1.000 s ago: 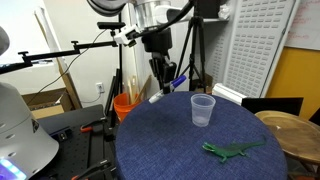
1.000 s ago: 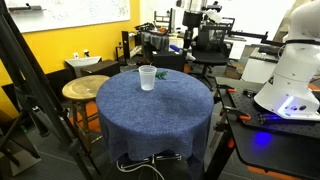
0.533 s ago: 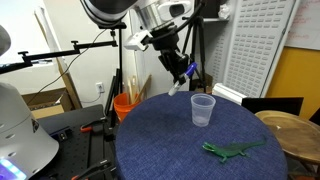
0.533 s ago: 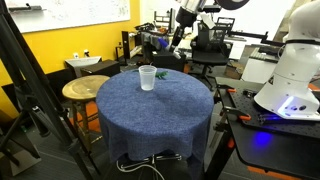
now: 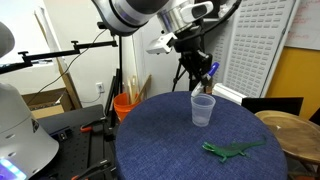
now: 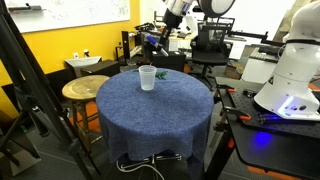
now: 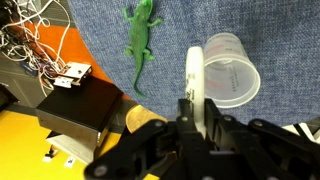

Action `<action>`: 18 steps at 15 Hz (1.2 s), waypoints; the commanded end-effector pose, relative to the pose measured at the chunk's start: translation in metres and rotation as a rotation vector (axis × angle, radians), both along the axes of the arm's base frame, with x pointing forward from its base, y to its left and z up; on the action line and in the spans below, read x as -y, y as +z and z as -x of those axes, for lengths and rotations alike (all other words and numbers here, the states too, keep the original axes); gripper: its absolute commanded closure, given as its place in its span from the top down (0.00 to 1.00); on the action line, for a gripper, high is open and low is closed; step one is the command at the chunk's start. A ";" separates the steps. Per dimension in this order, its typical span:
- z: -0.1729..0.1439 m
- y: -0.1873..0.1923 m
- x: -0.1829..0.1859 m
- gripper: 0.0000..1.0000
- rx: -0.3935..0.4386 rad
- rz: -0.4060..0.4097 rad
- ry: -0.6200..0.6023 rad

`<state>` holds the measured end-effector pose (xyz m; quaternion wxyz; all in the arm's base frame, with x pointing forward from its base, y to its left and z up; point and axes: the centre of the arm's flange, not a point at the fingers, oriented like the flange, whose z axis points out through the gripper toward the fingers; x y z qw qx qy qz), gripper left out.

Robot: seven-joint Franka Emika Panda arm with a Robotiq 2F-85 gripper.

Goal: Put the marker in the cup

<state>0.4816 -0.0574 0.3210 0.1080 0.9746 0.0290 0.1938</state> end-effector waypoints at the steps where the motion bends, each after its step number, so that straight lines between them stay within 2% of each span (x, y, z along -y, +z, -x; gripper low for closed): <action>1: -0.037 -0.013 -0.011 0.05 0.013 0.021 -0.021; 7: -0.064 -0.037 -0.021 0.05 0.007 0.010 -0.043; 16: -0.082 -0.064 -0.037 0.05 -0.017 0.005 -0.037; 17: -0.083 -0.066 -0.037 0.44 -0.019 0.008 -0.037; 18: -0.083 -0.067 -0.037 0.45 -0.021 0.008 -0.036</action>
